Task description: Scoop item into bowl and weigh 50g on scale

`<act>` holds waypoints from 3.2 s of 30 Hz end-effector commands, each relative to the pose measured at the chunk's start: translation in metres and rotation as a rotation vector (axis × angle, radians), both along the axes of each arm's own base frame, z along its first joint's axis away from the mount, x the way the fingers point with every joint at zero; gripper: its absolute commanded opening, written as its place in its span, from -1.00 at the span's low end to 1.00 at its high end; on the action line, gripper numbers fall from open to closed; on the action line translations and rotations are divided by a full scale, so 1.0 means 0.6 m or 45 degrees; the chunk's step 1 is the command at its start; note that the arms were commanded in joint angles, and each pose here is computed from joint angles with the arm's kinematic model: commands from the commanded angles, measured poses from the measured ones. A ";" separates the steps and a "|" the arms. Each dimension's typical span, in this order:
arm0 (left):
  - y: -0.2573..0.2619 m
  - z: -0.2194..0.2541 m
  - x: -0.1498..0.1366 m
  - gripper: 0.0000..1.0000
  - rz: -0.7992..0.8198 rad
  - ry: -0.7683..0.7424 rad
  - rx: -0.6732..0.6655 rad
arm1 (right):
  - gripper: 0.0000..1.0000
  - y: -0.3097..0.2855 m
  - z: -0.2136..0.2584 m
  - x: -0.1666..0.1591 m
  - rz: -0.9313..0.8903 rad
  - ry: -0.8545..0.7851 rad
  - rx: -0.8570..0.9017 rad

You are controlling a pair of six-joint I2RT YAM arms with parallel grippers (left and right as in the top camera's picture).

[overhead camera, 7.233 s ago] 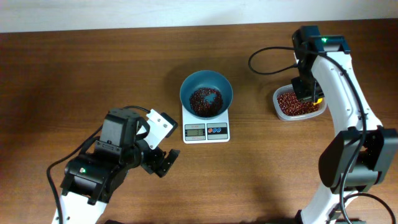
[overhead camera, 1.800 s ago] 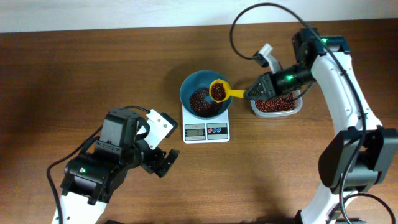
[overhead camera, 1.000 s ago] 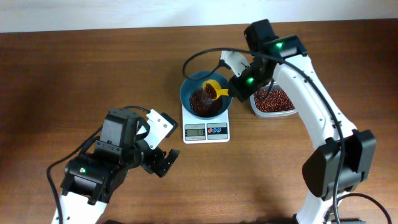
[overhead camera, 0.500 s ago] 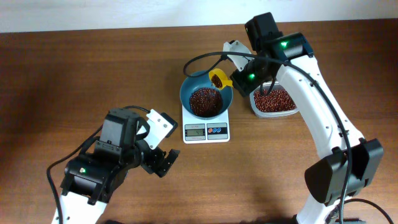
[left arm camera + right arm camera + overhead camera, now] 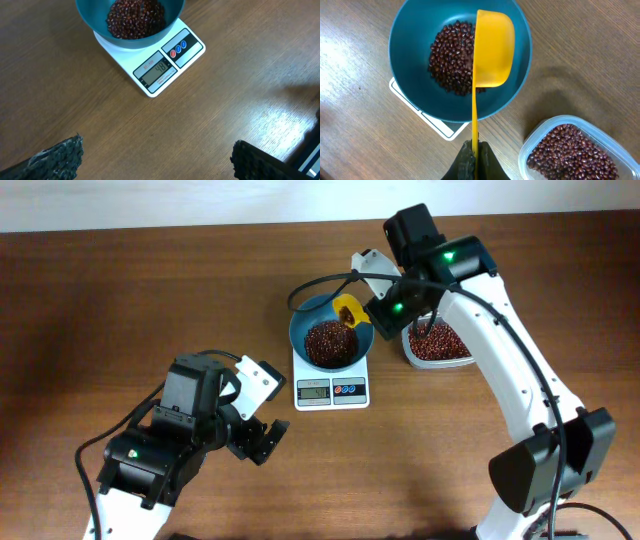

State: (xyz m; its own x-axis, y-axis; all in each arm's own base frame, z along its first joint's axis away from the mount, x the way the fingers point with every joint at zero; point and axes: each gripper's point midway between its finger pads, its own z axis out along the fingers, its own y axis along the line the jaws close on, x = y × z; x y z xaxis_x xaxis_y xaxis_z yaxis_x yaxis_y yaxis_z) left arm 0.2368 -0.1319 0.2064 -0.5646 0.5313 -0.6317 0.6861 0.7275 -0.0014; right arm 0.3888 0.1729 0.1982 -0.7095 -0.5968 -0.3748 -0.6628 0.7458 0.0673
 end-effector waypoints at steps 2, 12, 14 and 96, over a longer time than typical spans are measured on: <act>-0.005 0.003 -0.002 0.98 -0.034 -0.010 -0.004 | -0.92 0.001 0.035 -0.004 -0.008 -0.058 0.026; -0.005 0.003 -0.002 0.98 -0.033 -0.010 -0.005 | -0.92 0.024 0.038 -0.022 0.035 0.007 0.134; -0.005 0.003 -0.002 0.98 -0.034 -0.010 -0.004 | -0.92 0.025 0.040 -0.024 0.036 0.023 0.165; -0.005 0.003 -0.002 0.98 -0.034 -0.010 -0.004 | -0.92 -0.248 0.017 -0.017 -0.624 0.091 -0.387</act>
State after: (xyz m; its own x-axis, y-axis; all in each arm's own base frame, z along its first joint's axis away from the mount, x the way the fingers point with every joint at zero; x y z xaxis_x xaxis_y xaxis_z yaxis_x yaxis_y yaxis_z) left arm 0.2368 -0.1319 0.2064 -0.5646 0.5313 -0.6317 0.6861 0.7275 -0.0014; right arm 0.3716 0.0153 0.1813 -0.9543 -0.2884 -0.0782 -0.2699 0.9442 -0.1890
